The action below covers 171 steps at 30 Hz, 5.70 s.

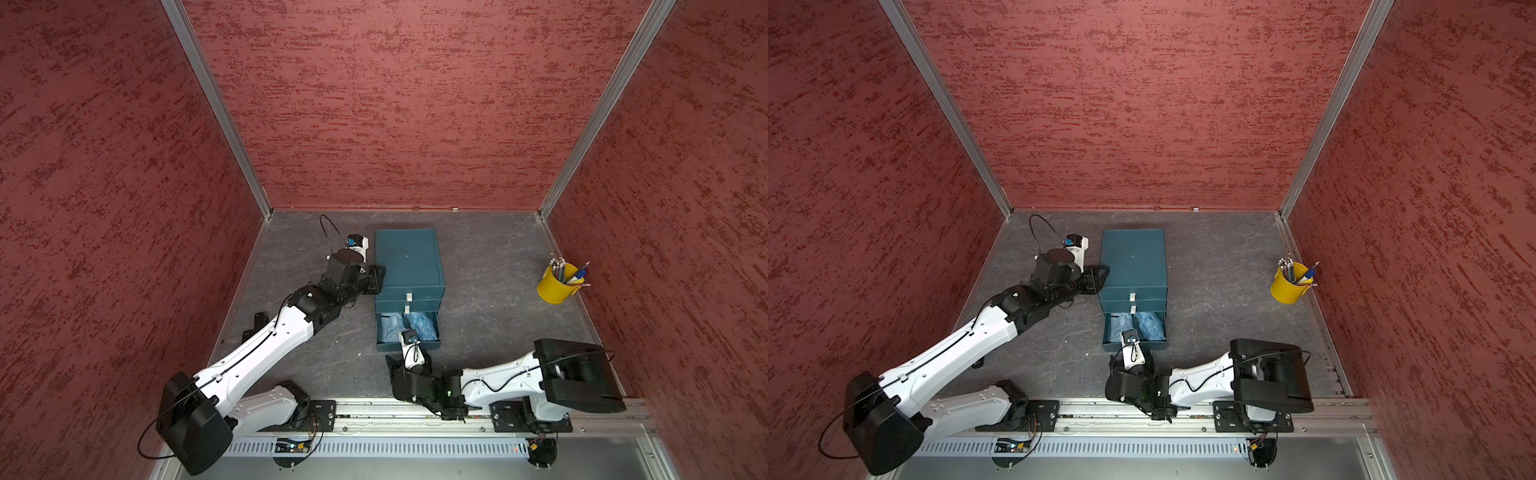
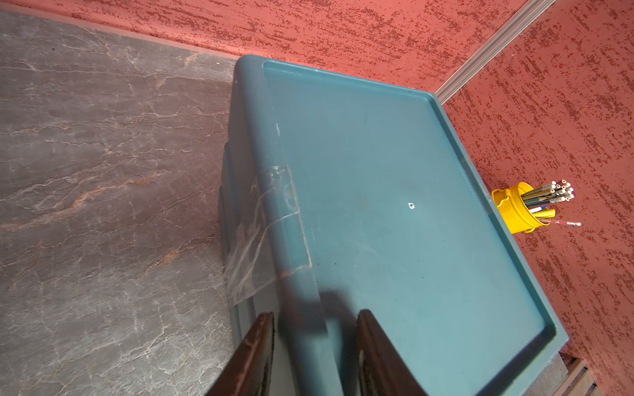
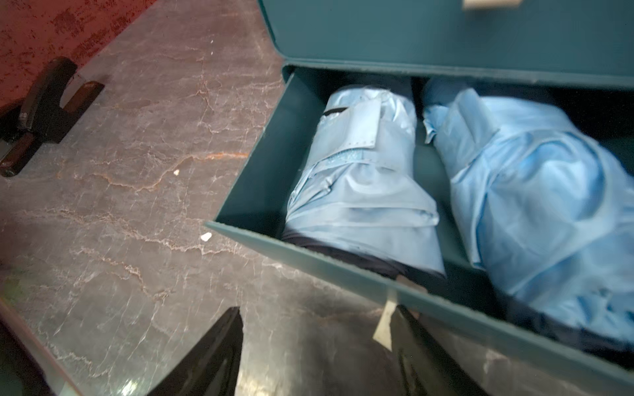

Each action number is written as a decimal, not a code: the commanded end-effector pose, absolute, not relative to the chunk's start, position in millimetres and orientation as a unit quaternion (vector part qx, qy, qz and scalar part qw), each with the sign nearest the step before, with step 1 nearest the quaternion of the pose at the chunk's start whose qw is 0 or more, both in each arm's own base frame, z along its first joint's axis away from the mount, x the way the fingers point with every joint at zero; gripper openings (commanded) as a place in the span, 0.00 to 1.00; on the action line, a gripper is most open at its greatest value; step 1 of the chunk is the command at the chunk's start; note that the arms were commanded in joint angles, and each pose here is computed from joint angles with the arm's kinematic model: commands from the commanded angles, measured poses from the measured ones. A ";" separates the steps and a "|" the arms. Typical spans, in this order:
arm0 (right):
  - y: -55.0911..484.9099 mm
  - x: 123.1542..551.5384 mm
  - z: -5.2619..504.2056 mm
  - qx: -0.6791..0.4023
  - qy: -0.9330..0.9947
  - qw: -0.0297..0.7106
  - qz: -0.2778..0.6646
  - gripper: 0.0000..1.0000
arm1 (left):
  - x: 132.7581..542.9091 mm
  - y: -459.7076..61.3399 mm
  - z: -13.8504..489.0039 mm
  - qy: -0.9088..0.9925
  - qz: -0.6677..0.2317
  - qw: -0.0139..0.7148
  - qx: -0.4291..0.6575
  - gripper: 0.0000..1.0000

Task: Place the umbrella in the drawer by color
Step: Close the drawer in the storage box, then reset both arms

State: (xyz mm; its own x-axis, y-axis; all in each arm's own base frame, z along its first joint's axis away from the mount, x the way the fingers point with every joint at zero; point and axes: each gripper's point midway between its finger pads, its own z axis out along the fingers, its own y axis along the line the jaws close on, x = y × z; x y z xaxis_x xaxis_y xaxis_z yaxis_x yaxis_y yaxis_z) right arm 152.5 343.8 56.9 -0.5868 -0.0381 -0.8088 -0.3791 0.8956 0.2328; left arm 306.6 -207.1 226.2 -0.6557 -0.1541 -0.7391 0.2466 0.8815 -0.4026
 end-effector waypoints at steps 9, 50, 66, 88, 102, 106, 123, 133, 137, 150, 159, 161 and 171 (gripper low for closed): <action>346.9 213.9 68.9 -0.102 0.814 0.534 0.205 0.72 | 275.2 -200.1 159.8 0.925 -0.183 0.323 0.075 0.33; 280.6 188.0 164.3 -0.157 0.828 0.512 0.166 0.83 | 280.2 -205.0 175.5 0.924 -0.186 0.332 0.047 0.42; 159.7 197.1 304.5 -0.111 0.810 0.576 0.004 0.98 | 288.4 -177.2 323.4 0.841 -0.221 0.493 0.017 0.75; 37.8 258.3 240.6 0.121 0.763 0.630 -0.079 0.98 | 321.3 32.1 236.6 0.748 0.083 0.626 -0.203 1.00; -53.9 299.1 172.9 0.236 0.745 0.600 -0.171 0.98 | 366.1 37.9 137.7 0.789 0.031 0.596 -0.144 1.00; -53.2 311.0 156.2 0.228 0.730 0.629 -0.143 0.98 | 377.9 37.8 141.6 0.776 0.026 0.616 -0.133 1.00; -3.6 404.1 116.1 0.039 0.785 0.617 -0.023 0.98 | 398.2 23.4 116.4 0.782 0.023 0.617 -0.082 1.00; -7.8 400.8 118.8 0.042 0.779 0.625 0.000 0.98 | 398.8 23.2 117.3 0.779 0.024 0.621 -0.079 1.00; -7.3 400.7 118.8 0.042 0.779 0.625 0.000 0.98 | 398.7 23.4 117.2 0.780 0.024 0.621 -0.080 1.00; -7.3 401.3 119.4 0.042 0.779 0.626 0.000 0.98 | 398.9 23.0 117.1 0.780 0.023 0.620 -0.079 1.00; -7.2 401.2 119.2 0.042 0.779 0.625 0.000 0.98 | 399.2 22.7 117.6 0.780 0.022 0.621 -0.078 1.00; -7.8 401.3 118.8 0.042 0.779 0.625 0.000 0.98 | 399.0 22.9 117.2 0.780 0.022 0.621 -0.079 1.00; -7.2 401.2 118.8 0.041 0.780 0.625 0.000 0.98 | 399.2 22.6 117.8 0.780 0.022 0.621 -0.078 1.00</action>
